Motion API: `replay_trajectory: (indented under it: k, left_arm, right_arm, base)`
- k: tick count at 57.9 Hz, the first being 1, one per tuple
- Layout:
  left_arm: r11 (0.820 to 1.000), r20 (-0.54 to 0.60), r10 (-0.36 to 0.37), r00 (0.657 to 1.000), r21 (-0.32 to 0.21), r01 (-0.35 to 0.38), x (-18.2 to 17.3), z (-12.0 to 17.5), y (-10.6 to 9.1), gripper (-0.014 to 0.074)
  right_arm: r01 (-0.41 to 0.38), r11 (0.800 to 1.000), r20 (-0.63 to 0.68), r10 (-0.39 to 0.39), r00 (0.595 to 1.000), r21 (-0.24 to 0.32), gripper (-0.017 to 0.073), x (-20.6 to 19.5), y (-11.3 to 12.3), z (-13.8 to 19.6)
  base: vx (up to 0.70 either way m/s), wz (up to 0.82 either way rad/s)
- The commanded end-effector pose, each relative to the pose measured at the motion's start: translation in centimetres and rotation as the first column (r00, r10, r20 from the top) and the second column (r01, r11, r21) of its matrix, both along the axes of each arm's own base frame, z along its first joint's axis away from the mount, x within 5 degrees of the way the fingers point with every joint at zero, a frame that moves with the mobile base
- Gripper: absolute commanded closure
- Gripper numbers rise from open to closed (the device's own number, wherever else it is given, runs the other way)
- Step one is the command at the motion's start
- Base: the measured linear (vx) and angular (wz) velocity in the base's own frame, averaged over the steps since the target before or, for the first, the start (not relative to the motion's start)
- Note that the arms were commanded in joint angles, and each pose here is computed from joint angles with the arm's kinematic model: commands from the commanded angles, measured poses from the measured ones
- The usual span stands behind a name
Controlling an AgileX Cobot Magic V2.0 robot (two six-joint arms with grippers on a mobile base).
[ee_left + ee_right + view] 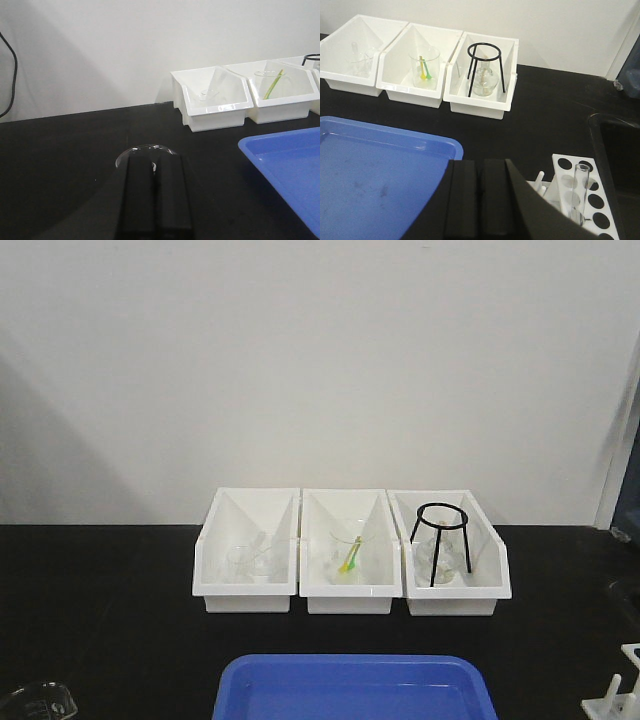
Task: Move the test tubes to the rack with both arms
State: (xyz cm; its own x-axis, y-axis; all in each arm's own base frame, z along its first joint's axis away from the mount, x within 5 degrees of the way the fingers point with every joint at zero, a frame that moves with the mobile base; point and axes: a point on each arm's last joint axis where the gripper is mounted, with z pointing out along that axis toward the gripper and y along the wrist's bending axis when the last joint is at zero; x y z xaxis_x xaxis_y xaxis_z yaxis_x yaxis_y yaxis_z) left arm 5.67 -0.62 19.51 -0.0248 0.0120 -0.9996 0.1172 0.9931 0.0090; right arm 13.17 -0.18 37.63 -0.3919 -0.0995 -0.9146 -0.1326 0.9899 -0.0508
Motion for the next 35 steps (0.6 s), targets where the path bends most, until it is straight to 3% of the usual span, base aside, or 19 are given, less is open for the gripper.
replay_trajectory:
  k: [1, 12, 23, 29, 35]
  left_arm:
    - [1.0, 0.064, -0.018, 0.998, -0.019, 0.019, -0.1, -0.1, -0.1, 0.0608]
    - [1.0, 0.064, -0.018, 0.998, -0.019, 0.019, -0.1, -0.1, -0.1, 0.0608]
    - [1.0, 0.064, -0.018, 0.998, -0.019, 0.019, -0.1, -0.1, -0.1, 0.0608]
    - [1.0, 0.064, -0.018, 0.998, -0.019, 0.019, -0.1, -0.1, -0.1, 0.0608]
    - [1.0, 0.064, -0.018, 0.998, -0.019, 0.019, -0.1, -0.1, -0.1, 0.0608]
  right_arm:
    - [0.024, 1.0, 0.096, -0.024, 0.995, 0.009, 0.0566, 0.1, -0.1, 1.6]
    - [0.028, 1.0, 0.107, -0.029, 0.994, 0.012, 0.0566, 0.2, -0.2, 1.7]
    - [0.034, 0.996, 0.16, -0.048, 0.986, 0.088, 0.0566, 0.6, -0.1, 2.2]
    - [0.066, 0.995, 0.148, -0.077, 0.986, 0.08, 0.0566, 1.1, -0.5, 2.0]
    - [0.148, 0.986, 0.116, -0.156, 0.981, 0.072, 0.0566, 1.2, -1.3, 1.7]
  base:
    - [0.0, 0.0]
    - [0.0, 0.0]
    - [0.0, 0.0]
    - [0.0, 0.0]
    - [0.0, 0.0]
